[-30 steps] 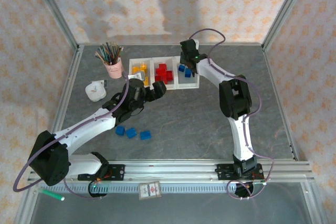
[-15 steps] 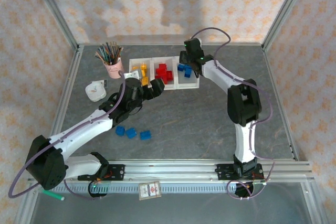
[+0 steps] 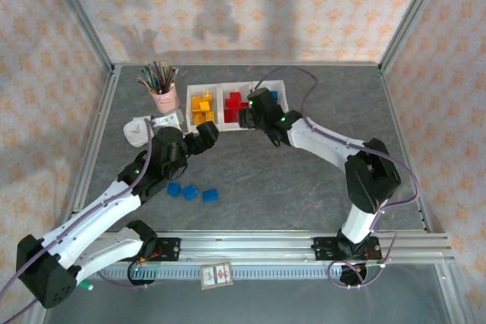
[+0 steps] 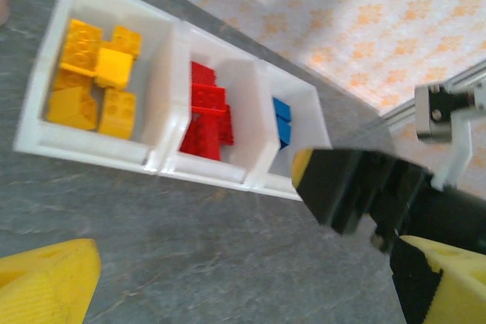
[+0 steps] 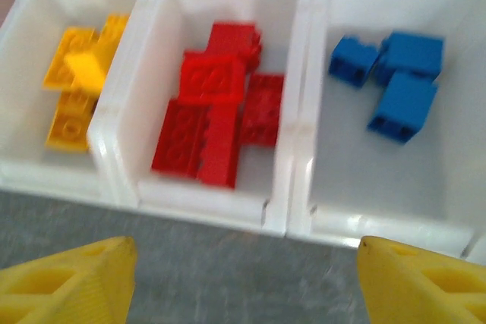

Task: Sort the legos into containers by color
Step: Pick up the lego from the bottom-center of the table.

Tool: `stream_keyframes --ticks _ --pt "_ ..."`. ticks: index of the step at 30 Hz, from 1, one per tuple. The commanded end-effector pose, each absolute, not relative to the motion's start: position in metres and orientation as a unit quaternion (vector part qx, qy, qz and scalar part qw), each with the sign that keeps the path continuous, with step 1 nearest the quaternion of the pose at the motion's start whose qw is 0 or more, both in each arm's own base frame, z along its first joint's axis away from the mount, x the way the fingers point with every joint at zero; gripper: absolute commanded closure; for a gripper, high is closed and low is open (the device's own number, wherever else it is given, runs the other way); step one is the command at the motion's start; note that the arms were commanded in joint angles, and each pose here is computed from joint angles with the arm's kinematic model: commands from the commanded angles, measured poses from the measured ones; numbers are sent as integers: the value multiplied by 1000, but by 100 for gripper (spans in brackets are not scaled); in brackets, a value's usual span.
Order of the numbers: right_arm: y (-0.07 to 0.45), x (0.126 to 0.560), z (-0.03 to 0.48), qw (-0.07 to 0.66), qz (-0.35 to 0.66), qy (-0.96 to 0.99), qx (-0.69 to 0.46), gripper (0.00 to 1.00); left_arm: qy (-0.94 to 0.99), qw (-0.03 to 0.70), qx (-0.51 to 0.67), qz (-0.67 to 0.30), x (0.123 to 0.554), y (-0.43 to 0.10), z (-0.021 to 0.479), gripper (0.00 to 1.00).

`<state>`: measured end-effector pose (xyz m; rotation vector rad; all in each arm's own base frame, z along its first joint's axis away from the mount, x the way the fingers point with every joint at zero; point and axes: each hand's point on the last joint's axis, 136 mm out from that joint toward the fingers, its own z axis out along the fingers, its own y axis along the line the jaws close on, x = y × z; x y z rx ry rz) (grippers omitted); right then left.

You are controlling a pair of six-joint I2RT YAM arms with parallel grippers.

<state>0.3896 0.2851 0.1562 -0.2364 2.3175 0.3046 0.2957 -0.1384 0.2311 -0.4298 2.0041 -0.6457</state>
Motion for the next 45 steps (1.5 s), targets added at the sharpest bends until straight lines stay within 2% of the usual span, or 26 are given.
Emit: stream_keyframes --ticks 1,9,22,30,37,45 --pt "294 359 157 374 131 913 -98 23 833 471 -201 -211 281 -109 213 1" --pt "342 282 110 299 157 929 -154 20 835 460 -234 -191 253 -82 192 1" --pt "399 196 70 247 171 933 -199 17 829 455 -275 -175 226 -55 181 1" --pt "418 182 50 242 156 932 -219 15 820 463 -292 -166 218 -43 186 1" --pt "421 186 34 249 122 935 -222 16 816 466 -298 -167 216 -40 187 1" --pt "400 191 26 259 74 937 -221 33 817 464 -298 -169 218 -42 185 1"
